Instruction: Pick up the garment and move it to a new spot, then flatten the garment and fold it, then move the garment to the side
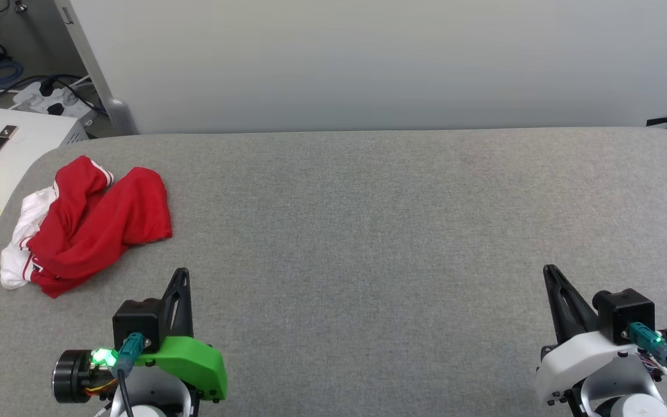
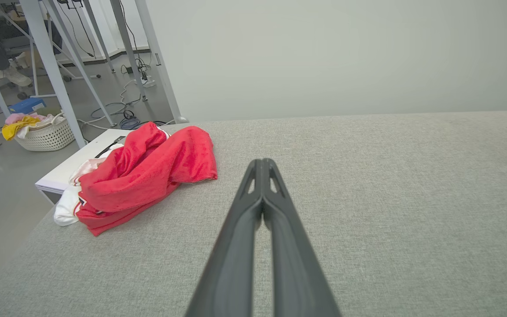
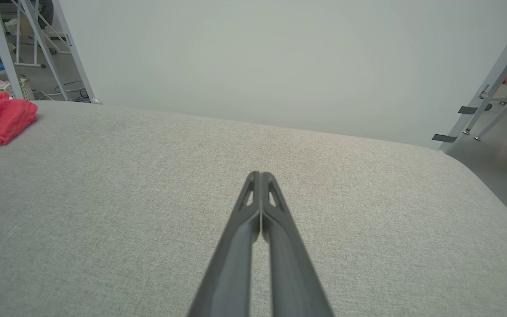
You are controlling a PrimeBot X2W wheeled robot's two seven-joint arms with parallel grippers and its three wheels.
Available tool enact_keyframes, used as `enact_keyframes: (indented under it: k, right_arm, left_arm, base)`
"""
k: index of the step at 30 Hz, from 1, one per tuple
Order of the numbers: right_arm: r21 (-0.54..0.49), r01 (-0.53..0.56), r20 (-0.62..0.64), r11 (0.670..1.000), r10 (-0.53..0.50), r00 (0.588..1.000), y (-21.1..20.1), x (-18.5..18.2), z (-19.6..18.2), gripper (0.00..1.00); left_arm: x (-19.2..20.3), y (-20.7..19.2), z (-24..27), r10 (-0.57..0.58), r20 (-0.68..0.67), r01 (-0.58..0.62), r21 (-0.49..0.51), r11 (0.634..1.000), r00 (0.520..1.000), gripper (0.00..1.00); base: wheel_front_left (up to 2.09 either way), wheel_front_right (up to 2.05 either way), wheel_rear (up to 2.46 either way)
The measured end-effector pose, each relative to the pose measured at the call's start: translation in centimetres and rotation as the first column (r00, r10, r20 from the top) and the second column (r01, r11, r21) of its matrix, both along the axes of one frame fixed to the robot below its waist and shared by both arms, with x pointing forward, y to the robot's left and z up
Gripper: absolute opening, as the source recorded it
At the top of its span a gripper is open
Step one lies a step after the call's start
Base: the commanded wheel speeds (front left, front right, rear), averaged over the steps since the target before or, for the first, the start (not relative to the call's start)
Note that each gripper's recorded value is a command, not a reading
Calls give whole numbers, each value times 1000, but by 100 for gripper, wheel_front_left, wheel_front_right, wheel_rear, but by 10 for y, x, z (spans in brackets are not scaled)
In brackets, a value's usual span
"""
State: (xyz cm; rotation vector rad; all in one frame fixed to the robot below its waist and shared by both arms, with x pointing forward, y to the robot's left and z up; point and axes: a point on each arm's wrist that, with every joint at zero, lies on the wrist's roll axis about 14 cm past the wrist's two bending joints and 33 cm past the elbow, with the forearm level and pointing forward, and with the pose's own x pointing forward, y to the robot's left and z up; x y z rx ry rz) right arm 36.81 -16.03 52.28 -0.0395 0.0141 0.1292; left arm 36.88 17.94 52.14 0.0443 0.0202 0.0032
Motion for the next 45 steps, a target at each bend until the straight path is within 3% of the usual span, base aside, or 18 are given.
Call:
enact_keyframes:
  k: [21, 22, 45]
  right_arm:
    - [0, 0, 0, 1000, 0, 1000, 0, 0, 0, 0]
    - [0, 0, 0, 1000, 0, 1000, 0, 0, 0, 100]
    - [41, 21, 45, 999, -23, 999, -8, 1, 10, 100]
  left_arm:
    - [0, 0, 0, 0, 0, 0, 0, 1000, 1000, 0]
    - [0, 0, 0, 0, 0, 0, 0, 1000, 1000, 100]
    - [0, -5, 4, 3, 29, -3, 0, 1000, 1000, 100]
  base:
    - [0, 0, 0]
    - [0, 0, 0]
    - [0, 0, 0]
